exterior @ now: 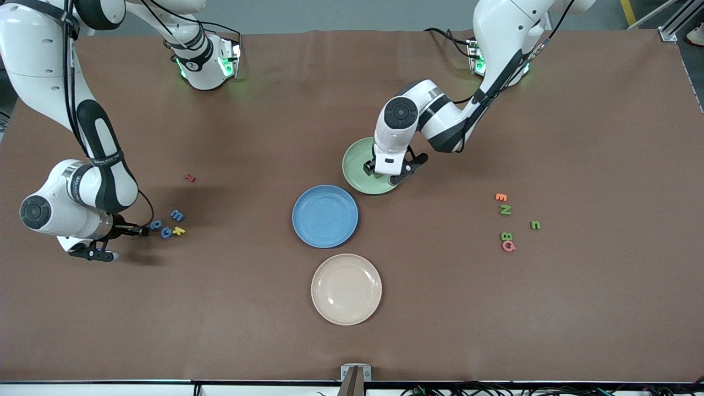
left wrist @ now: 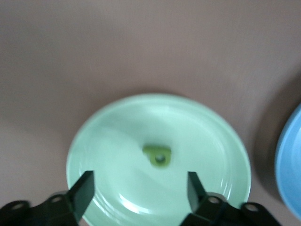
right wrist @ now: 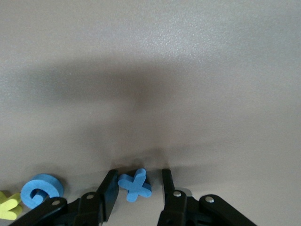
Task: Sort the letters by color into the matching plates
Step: 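Grasp the green Z with the left gripper while the right gripper lifts X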
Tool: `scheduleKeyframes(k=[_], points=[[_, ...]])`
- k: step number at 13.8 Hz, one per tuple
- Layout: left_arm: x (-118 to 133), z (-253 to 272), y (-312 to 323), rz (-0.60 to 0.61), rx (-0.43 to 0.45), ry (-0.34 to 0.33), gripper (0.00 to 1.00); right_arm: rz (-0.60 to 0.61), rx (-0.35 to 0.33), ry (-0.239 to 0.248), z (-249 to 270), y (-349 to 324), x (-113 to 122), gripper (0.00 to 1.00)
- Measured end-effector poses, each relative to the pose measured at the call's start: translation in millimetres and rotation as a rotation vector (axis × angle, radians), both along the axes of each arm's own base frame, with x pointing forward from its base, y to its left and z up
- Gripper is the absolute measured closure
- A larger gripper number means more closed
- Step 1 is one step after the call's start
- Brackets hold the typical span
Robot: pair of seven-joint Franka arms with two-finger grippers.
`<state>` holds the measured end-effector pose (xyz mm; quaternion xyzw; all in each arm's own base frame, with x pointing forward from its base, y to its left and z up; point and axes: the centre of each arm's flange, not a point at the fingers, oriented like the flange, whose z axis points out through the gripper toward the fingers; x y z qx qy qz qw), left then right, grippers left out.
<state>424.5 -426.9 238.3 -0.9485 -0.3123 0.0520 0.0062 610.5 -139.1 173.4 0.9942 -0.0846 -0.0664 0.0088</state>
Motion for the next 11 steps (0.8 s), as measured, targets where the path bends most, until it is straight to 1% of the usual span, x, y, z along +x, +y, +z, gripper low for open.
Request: scheduleKeyframes(k=[1, 3, 4, 5, 6, 7, 8, 11], points=[[16.5, 8.4, 16.6, -0.005, 0.030, -0.027, 0.00, 0.000, 0.000, 0.000, 0.0, 0.0, 0.0, 0.55], [52.4, 22.3, 58.3, -0.021, 0.053, -0.059, 0.00, 0.000, 0.002, -0.001, 0.3, 1.0, 0.3, 0.59], [69.9, 26.4, 82.4, -0.033, 0.054, -0.063, 0.00, 0.001, 0.003, -0.001, 0.6, 2.2, 0.7, 0.63], [86.8, 28.3, 109.0, -0.056, 0.058, -0.065, 0.00, 0.001, 0.003, -0.001, 0.7, 2.2, 0.7, 0.63], [100.9, 28.2, 134.3, -0.086, 0.065, -0.064, 0.00, 0.002, 0.006, -0.001, 1.3, 3.8, 1.2, 0.69], [112.9, 27.0, 159.4, -0.117, 0.071, -0.059, 0.00, 0.002, 0.006, -0.001, 1.3, 3.9, 1.2, 0.70], [121.8, 24.9, 182.8, -0.151, 0.073, -0.050, 0.00, 0.002, 0.006, -0.001, 1.5, 4.0, 1.3, 0.73], [132.3, 10.1, 246.1, -0.289, 0.071, -0.005, 0.01, 0.003, 0.006, -0.001, 1.6, 4.1, 1.4, 0.73]])
